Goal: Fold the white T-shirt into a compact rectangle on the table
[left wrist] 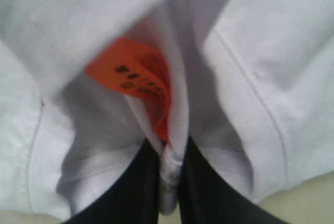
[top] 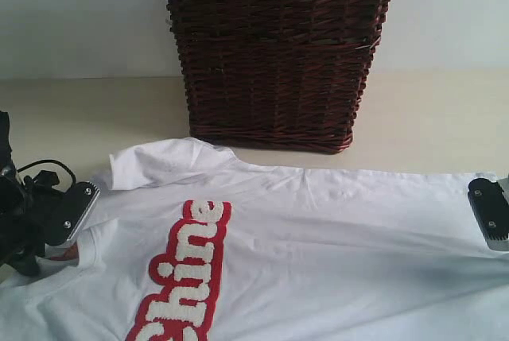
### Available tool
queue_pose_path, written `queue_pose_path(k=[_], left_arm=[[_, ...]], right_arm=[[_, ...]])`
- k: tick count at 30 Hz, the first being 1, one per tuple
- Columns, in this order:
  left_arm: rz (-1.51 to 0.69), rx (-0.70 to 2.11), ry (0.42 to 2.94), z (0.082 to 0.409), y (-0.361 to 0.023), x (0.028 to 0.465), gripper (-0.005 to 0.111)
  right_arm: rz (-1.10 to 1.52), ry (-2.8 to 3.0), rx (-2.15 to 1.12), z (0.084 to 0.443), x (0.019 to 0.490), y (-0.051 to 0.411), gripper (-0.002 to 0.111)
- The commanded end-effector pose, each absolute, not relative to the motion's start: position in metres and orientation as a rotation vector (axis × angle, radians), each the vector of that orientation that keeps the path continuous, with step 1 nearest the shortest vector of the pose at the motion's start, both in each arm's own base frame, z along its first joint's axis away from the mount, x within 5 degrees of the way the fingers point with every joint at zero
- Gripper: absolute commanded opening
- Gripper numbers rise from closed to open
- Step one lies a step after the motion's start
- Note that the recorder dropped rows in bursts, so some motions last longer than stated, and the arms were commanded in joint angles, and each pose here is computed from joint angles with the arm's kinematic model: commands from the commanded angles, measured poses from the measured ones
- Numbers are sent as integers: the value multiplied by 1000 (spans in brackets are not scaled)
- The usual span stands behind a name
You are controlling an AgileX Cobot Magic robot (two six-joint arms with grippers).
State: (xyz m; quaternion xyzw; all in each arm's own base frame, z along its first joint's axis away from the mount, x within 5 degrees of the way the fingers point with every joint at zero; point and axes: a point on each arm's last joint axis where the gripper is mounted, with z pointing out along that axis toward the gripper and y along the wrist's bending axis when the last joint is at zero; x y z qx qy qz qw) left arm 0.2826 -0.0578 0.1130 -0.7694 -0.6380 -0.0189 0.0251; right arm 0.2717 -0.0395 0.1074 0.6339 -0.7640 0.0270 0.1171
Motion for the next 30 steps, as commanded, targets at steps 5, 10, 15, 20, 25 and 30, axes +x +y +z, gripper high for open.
queue_pose_path(k=[5, 10, 15, 20, 25, 30], left_arm=[[-14, -2329, -1913, 104, -53, 276, 1], [-15, -2284, -1962, 104, -53, 275, 1], [-34, -2302, -1972, 104, -54, 277, 1], [-60, -2287, -2061, 103, -57, 281, 0], [-107, -2271, -2125, 131, -58, 287, 0], [-211, -2268, -2231, 178, -57, 291, 0]], right_arm=[[43, -2220, 1858, 93, 267, -40, 0], [-1, -2346, 1811, 91, 270, -33, 0], [-43, -2422, 1765, 91, 270, -29, 0], [-121, -2490, 1659, 93, 268, -25, 0], [-181, -2449, 1619, 117, 272, -25, 0], [-182, -2679, 1497, 168, 292, -19, 0]])
